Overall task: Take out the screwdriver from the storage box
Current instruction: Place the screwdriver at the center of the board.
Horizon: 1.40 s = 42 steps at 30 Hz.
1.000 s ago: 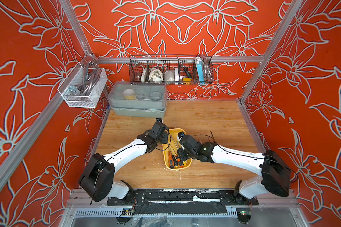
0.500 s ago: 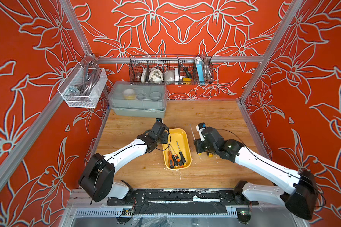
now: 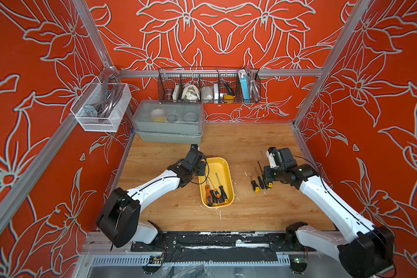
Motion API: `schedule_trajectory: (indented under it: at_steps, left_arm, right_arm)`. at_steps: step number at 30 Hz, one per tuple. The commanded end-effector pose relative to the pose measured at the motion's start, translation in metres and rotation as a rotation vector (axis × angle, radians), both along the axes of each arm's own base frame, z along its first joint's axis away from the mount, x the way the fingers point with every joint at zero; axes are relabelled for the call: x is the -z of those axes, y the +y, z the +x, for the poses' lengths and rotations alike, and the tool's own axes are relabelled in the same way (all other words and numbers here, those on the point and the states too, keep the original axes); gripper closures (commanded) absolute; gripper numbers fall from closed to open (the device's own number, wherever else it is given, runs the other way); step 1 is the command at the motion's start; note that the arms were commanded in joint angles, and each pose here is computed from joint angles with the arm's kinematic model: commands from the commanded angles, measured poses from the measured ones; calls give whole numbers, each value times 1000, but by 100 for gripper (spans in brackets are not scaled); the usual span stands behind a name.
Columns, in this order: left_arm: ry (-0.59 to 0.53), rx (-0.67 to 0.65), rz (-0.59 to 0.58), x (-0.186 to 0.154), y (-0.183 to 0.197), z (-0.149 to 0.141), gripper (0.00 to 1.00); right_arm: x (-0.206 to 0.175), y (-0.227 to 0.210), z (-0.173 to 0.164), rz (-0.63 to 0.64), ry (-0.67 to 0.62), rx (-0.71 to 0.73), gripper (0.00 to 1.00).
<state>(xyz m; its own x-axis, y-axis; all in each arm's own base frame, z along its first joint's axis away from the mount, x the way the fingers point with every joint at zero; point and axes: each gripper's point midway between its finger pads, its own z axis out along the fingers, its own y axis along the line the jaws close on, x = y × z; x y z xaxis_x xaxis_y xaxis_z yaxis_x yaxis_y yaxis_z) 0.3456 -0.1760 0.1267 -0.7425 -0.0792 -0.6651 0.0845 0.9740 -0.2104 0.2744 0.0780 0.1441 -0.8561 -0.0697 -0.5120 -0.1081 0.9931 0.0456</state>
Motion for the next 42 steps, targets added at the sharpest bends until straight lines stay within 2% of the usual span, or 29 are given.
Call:
schedule_trajectory:
  at_steps: [1,7,14,25,42]
  left_arm:
    - [-60,11,-60,-26,-10,8,100]
    - [-61,11,-60,-25,-10,8,100]
    - [-65,10,-62,-27,-10,9,100]
    - [-58,14,-62,-26,-12,9,100]
    - [-54,17,-61,-23,-13,10,100]
  right_arm:
    - [20,-16,1,-19,63,-1,100]
    - [37,-42,19,-54,106,48,100]
    - [55,-56,26,-80,173,36,100]
    - [80,-55,40,-60,221,35,100]
    - [105,-57,46,-59,275,31,100]
